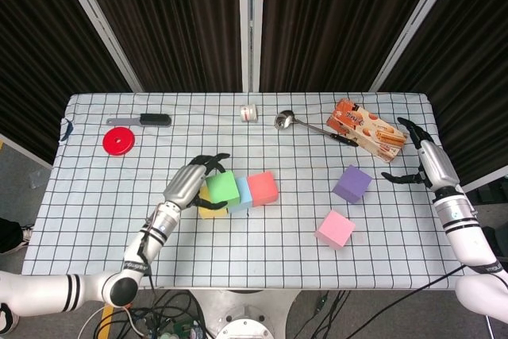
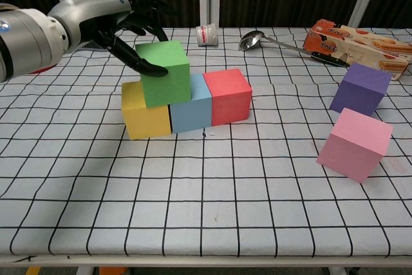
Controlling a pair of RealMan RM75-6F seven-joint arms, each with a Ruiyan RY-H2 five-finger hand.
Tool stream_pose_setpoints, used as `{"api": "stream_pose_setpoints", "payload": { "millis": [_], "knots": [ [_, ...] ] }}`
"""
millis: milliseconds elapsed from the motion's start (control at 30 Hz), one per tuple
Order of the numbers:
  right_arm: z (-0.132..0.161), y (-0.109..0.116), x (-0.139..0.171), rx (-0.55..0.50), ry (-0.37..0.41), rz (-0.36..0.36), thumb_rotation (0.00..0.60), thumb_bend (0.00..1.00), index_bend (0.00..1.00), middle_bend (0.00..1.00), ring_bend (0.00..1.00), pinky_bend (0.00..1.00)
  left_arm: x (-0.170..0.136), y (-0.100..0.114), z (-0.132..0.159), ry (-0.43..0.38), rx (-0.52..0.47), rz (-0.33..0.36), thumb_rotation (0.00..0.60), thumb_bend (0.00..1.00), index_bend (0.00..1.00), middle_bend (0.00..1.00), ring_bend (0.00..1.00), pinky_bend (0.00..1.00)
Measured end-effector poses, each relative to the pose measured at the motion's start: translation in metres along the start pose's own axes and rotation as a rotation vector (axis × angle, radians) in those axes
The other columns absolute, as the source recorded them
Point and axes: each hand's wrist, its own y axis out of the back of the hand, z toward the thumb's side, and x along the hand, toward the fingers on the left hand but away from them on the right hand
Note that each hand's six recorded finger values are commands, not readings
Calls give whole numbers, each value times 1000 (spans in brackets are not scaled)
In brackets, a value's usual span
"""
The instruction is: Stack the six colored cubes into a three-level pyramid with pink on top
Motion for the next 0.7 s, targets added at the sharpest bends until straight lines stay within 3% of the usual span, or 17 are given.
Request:
{"api": "stream_pose_setpoints", "payload": {
  "millis": [233, 400, 700],
  "knots": [
    [-1, 0, 0, -1, -2, -1, 600, 63, 0, 37, 0, 0, -1, 0, -2, -1, -7, -6, 600, 199, 112, 283, 122, 102],
    [-1, 0, 0, -2, -3, 1, 600, 63, 0, 36, 0, 0, -1, 0, -3, -2, -16, -13, 600, 190, 102, 96, 77, 99],
    [-2, -1, 0, 0, -10, 4, 600, 63, 0, 36, 0, 0, -6, 2, -2, -13, -22, -26, 600, 180, 100, 91, 61, 99]
  ]
}}
